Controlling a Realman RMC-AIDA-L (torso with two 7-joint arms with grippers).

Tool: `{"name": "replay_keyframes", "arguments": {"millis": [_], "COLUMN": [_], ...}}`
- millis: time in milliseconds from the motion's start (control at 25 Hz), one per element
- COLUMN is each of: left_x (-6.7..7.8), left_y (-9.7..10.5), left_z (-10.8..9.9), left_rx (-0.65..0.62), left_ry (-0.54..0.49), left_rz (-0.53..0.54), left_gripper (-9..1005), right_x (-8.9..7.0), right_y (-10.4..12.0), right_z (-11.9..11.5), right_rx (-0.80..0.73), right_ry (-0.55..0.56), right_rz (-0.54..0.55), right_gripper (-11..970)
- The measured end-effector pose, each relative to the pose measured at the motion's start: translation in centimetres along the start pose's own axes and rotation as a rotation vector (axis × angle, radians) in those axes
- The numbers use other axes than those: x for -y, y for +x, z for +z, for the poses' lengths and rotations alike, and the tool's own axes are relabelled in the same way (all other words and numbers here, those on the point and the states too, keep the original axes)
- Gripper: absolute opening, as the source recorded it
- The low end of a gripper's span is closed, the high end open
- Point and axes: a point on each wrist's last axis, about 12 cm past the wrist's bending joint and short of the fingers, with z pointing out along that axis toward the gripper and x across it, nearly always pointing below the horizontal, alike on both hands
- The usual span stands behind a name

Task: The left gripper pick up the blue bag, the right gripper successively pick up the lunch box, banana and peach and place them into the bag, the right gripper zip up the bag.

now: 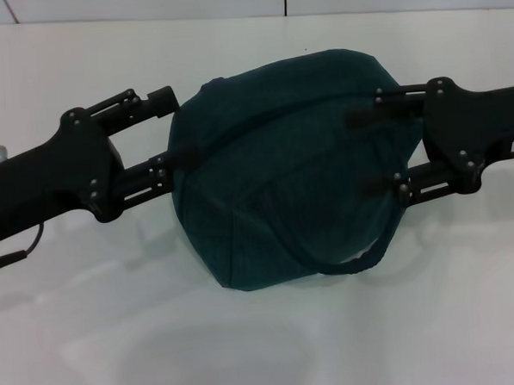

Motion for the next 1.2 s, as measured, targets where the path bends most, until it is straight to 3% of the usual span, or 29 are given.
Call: {"name": "replay_keyframes", "arguments": {"millis": [1200], "left_x": [-0.05], "left_y": [-0.01], "left_z": [0.15], "left_rx": [-0.001], "left_ry": [0.005], "left_rz": [-0.006], "left_gripper": [685], "right_x": [-0.51], "right_y": [0.57], "right_z": [-0.25], "right_rx": [0.006], "right_ry": [-0.001], "right_rz": [0.014], "right_gripper": [807]}}
